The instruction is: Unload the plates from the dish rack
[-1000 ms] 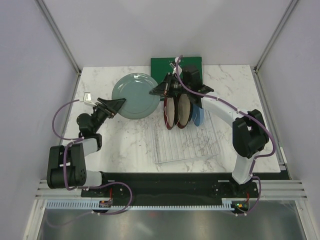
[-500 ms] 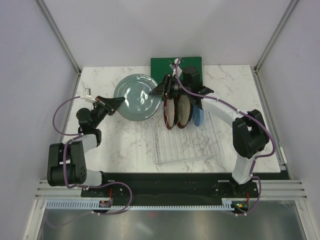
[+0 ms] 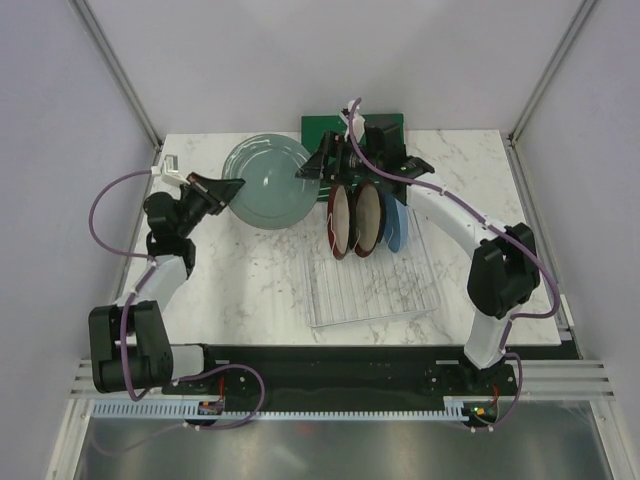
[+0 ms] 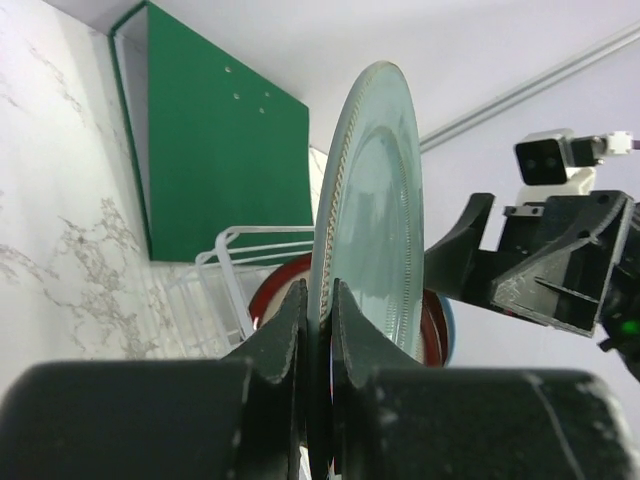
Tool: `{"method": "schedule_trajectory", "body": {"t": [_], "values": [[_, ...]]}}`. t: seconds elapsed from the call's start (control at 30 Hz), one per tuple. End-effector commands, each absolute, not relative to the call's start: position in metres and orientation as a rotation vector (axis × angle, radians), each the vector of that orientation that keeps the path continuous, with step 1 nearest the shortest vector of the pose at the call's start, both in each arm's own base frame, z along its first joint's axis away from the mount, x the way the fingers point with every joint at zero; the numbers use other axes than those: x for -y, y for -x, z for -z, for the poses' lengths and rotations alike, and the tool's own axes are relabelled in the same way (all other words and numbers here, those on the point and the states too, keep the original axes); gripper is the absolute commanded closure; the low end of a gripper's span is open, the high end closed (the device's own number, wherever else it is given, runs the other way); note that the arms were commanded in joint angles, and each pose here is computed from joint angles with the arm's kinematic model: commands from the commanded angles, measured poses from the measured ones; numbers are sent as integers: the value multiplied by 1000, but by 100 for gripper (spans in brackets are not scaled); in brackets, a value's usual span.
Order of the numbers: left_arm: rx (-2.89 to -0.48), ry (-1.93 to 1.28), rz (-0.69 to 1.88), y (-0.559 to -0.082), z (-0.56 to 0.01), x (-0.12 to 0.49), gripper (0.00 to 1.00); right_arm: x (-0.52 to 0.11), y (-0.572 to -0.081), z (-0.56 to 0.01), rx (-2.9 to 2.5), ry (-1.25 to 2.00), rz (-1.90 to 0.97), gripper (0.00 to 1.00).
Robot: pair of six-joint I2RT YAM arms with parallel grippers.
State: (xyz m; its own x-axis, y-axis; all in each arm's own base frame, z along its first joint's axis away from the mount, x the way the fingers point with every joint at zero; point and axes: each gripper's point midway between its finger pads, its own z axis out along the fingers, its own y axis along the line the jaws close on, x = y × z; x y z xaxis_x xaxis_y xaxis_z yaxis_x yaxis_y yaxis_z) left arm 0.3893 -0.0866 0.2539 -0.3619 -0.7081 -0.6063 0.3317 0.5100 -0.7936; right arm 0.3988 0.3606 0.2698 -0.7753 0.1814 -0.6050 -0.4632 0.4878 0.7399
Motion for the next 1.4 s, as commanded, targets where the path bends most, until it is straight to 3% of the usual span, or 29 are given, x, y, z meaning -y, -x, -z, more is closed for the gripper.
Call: {"method": "schedule_trajectory", "body": {"t": [0.0,0.13,0.43,0.8,1.37], "values": [[-1514,345,912,-409,-286,50,98,-338,-410,-322,-1966,285,-1131,9],[-1548,437,722,-421,-280,15,98,-311,-419,-331,-1984,258,-931,9],[-1581,653,673,-448,-244,-46,98,-274,-412,-333,-1989,232,-795,9],[-1654,768,744,-501,-172,-66,98,-236,-411,-292,-2112,216,-602,9],[-1692,783,930,-569,-114,-70,98,-223,-398,-231,-2284,239,-506,11]]}}
